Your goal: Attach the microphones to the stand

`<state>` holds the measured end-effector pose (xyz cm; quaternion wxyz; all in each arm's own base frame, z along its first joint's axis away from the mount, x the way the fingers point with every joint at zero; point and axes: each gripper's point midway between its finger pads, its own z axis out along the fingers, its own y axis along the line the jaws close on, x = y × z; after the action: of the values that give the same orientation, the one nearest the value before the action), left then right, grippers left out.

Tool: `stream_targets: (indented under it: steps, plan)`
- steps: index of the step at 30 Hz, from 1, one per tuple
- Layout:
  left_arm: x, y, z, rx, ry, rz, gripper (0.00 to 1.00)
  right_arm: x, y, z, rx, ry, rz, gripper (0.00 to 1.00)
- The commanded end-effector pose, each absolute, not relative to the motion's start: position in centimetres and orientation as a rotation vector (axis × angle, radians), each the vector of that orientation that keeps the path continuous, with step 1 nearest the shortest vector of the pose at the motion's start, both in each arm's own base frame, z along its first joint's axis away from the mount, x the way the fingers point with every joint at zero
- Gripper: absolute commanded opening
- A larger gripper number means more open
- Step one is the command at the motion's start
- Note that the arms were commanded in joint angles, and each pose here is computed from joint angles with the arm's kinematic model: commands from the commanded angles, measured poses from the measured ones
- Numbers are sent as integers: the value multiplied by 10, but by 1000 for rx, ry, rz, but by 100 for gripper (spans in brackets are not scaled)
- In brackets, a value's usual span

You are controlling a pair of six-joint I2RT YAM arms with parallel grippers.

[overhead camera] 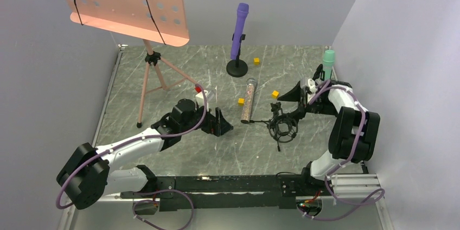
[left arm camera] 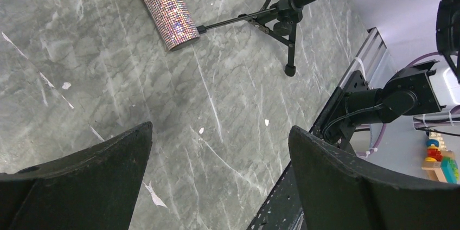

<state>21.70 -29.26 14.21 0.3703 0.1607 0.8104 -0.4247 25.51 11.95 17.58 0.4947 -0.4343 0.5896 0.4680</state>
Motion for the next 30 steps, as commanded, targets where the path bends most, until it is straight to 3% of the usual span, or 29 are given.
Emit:
stream_targets:
  steps: [1,12,23,30]
  plan:
    - [219,-301,165,465,1983,-1108,99,255,100,170,-1156,1427,991,99]
    - [207,-327,192,762,1682,-1047,99,282,45,131,-1043,1737,683,100]
    - [214,-374,204,1000,1166,-1033,99,300,-33,188,-540,1901,250,100]
    - [214,-420,195,1108,959,-1145,99,264,13,230,-507,1812,704,100]
